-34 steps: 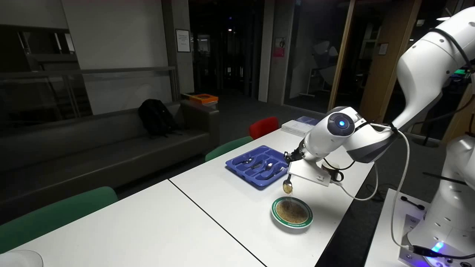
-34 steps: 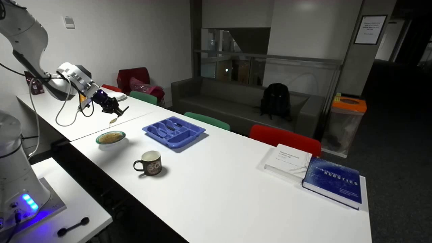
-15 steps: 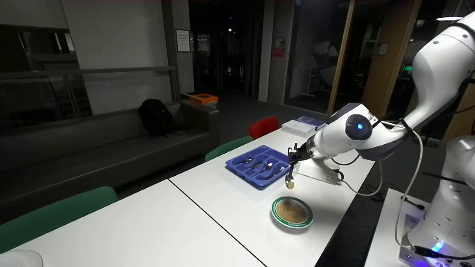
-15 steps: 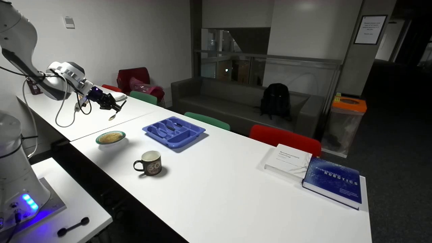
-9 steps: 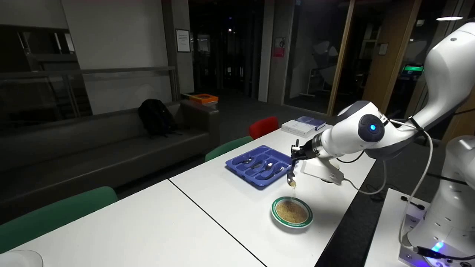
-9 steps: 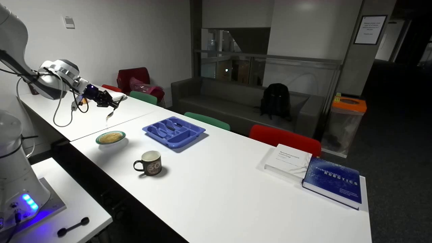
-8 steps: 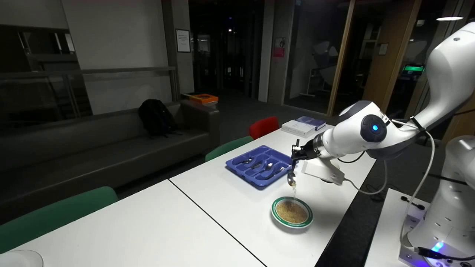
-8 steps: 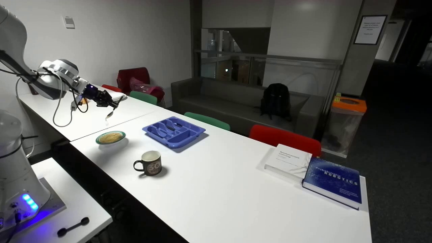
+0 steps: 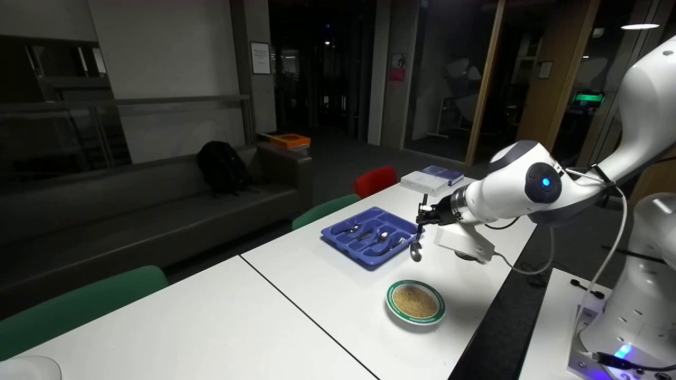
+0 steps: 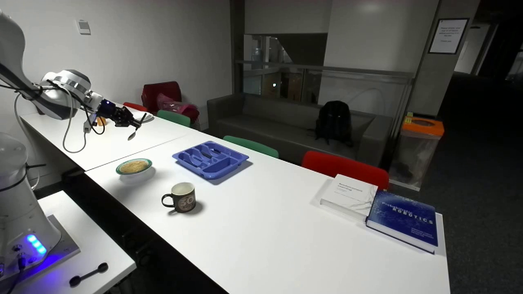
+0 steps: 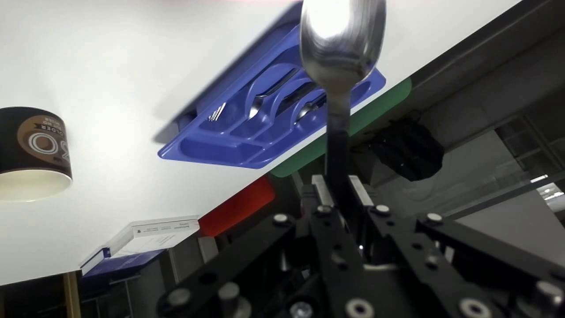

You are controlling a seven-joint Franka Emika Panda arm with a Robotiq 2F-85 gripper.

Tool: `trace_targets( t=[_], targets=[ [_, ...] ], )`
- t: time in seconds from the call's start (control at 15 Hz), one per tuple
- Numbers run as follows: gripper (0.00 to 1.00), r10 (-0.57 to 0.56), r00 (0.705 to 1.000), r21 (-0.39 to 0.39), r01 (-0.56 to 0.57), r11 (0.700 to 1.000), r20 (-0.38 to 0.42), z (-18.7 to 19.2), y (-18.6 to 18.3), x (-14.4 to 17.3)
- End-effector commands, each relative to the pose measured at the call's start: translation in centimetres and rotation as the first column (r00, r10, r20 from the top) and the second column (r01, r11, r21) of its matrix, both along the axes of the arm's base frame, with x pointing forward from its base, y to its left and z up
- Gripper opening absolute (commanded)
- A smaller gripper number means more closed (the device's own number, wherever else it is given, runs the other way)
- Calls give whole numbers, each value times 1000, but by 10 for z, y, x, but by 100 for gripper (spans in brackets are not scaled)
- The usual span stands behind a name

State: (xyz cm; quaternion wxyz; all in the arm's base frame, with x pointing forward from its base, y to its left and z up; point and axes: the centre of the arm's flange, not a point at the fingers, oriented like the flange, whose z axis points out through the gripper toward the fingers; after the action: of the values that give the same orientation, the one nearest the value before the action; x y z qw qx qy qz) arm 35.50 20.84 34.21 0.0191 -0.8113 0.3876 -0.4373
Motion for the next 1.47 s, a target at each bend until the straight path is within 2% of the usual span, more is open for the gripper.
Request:
trace_targets(
  t=[0.0, 0.13, 0.2, 0.33, 0.53, 0.73, 1.0, 1.4],
  targets=[
    [3, -5, 999, 28, 3, 1000, 38, 7, -6, -14],
    [3, -22, 1000, 81, 21, 997, 8, 12, -9, -13],
    [3, -19, 999, 128, 23, 992, -32, 15, -11, -12],
    [3, -28, 995, 244, 51, 968, -96, 21, -15, -10],
    [3, -45, 988, 352, 95, 931, -147, 23, -20, -4],
    [3, -75, 977, 408, 151, 900, -197, 24, -28, -2],
    [3, -176, 951, 436, 275, 857, -254, 24, -47, 16],
    [3, -262, 904, 533, 413, 739, -338, 24, -71, 71]
  ],
)
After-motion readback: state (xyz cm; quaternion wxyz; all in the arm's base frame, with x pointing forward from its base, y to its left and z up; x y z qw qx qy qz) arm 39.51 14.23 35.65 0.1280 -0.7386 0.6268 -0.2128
